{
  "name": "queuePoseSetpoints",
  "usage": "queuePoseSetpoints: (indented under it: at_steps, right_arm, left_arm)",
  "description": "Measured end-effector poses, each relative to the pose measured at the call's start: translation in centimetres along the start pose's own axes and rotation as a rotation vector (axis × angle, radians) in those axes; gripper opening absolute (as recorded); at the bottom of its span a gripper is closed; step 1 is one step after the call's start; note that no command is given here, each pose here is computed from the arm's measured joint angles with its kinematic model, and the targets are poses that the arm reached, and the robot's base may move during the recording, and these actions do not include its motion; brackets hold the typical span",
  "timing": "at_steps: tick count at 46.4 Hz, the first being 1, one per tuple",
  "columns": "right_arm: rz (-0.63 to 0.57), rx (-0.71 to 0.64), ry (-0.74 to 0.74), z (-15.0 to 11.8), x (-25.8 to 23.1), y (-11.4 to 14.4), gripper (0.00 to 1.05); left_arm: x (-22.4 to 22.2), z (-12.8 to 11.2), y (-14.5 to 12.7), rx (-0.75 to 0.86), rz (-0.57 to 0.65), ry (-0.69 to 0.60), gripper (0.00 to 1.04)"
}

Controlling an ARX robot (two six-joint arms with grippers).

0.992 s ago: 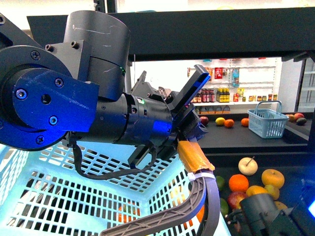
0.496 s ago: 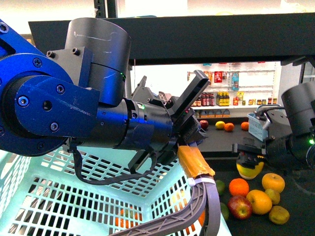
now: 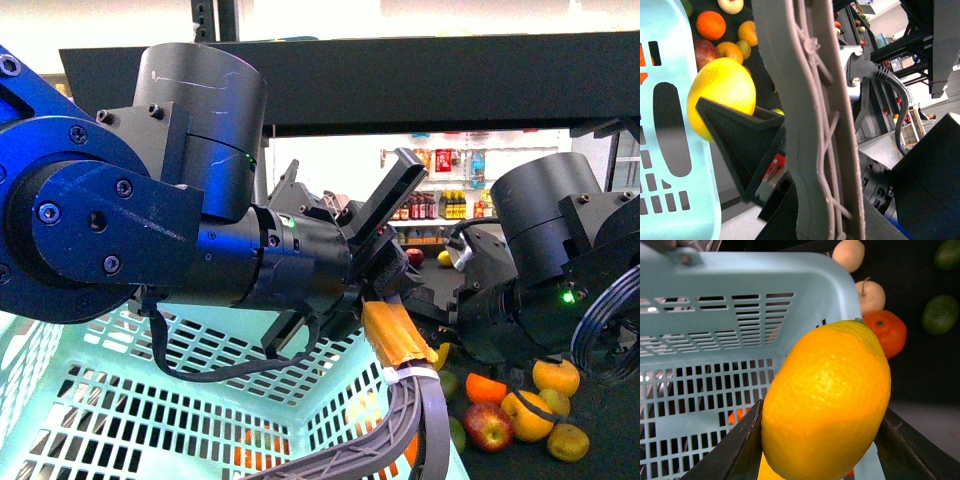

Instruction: Pick lemon from shelf

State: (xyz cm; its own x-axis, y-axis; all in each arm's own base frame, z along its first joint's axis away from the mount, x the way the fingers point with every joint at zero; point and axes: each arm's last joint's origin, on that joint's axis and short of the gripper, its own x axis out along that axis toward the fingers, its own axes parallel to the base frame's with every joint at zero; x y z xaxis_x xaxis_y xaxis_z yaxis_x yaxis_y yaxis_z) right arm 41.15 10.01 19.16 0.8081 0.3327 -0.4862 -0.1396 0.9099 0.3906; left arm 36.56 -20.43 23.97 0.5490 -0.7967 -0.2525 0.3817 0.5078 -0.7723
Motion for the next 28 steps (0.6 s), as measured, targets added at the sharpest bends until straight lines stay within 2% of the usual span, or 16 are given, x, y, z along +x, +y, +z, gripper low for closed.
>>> queuePoseSetpoints:
  at_steps: [10, 14, 18, 23, 28]
  right_arm:
    - [0.027, -0.008, 0.038, -1.5, -0.3, 1.2, 0.55]
    - [0.028, -0.021, 0.042, -2.0, -0.2, 1.1, 0.71]
    - [0.028, -0.023, 0.043, -2.1, -0.2, 1.1, 0.80]
    - [0.030, -0.022, 0.036, -2.0, -0.2, 1.0, 0.98]
    - [0.010, -0.022, 0.015, -1.6, -0.6, 0.5, 0.97]
  left_arm:
    - [0.0, 0.0, 0.0, 0.000, 0.000, 0.000, 0.08]
    - [0.0, 0.0, 0.0, 0.000, 0.001, -0.001, 0.08]
    - [0.0, 0.0, 0.0, 0.000, 0.000, 0.000, 0.08]
    - [0.0, 0.0, 0.0, 0.000, 0.000, 0.000, 0.08]
    - [0.0, 0.0, 0.0, -0.002, 0.001, -0.001, 0.08]
